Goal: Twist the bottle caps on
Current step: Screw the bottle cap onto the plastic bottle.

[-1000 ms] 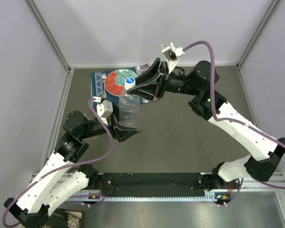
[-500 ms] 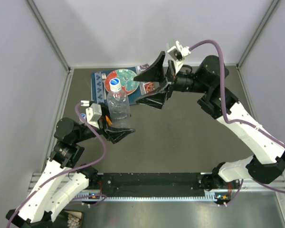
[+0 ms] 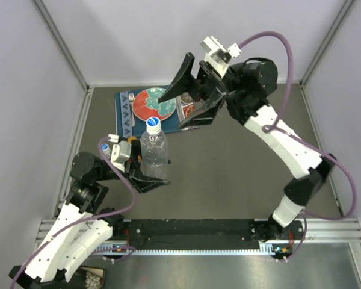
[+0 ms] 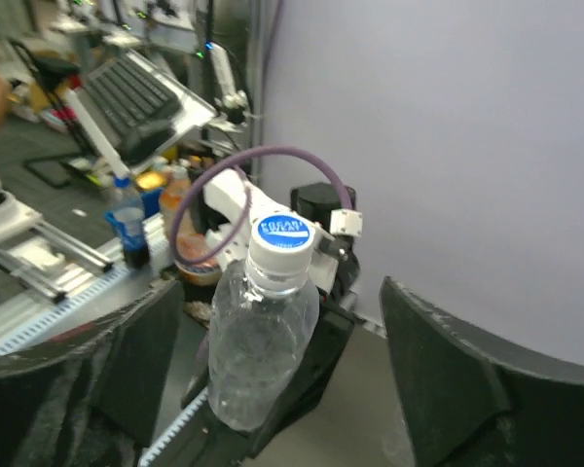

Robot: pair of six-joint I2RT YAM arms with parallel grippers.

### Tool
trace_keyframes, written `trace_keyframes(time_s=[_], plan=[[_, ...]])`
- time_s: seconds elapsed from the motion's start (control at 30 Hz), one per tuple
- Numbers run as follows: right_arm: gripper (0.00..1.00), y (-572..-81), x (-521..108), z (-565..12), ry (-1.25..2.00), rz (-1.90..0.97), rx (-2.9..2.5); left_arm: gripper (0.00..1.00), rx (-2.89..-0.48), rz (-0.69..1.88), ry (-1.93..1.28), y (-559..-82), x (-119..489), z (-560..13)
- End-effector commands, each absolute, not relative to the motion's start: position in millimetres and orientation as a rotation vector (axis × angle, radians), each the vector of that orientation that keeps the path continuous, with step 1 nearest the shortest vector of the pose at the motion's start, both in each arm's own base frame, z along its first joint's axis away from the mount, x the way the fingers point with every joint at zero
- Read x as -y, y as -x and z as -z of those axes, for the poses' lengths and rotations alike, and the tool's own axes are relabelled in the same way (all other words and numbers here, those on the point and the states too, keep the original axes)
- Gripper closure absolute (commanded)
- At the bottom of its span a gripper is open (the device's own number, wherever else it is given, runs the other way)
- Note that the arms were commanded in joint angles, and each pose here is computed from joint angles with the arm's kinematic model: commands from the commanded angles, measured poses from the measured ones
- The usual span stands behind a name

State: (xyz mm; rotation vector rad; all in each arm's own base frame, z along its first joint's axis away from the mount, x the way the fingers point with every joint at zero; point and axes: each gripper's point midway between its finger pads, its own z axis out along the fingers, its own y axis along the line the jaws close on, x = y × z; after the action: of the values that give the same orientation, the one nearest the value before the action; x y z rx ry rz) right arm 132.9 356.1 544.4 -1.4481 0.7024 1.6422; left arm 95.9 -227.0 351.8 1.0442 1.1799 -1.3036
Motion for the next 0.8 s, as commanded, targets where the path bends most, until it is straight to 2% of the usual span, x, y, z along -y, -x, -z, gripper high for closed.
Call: trace_keyframes(time_s=[0.0, 0.07, 0.27, 0.63, 0.77], plan=[[0.27, -117, -347, -560, 1.519, -1.721, -0.53, 1.0, -1.107, 1.33, -1.096, -91, 230, -359], [0.3, -118, -350, -560, 1.513, -1.783, -0.544, 1.0, -1.102, 1.337, -1.106, -90, 232, -360], [0.33, -108, -353, -560, 1.528, -1.791, -0.522, 1.0, -1.111, 1.333, -1.118, -93, 235, -358], [0.34, -93, -359, -558, 1.573, -1.845, -0.569, 1.0, -1.11, 1.323, -1.106, -96, 236, -360], [0.42, -91, -367, -554, 1.594, -1.857, -0.579, 1.0, -1.107, 1.321, -1.103, -96, 235, -362]])
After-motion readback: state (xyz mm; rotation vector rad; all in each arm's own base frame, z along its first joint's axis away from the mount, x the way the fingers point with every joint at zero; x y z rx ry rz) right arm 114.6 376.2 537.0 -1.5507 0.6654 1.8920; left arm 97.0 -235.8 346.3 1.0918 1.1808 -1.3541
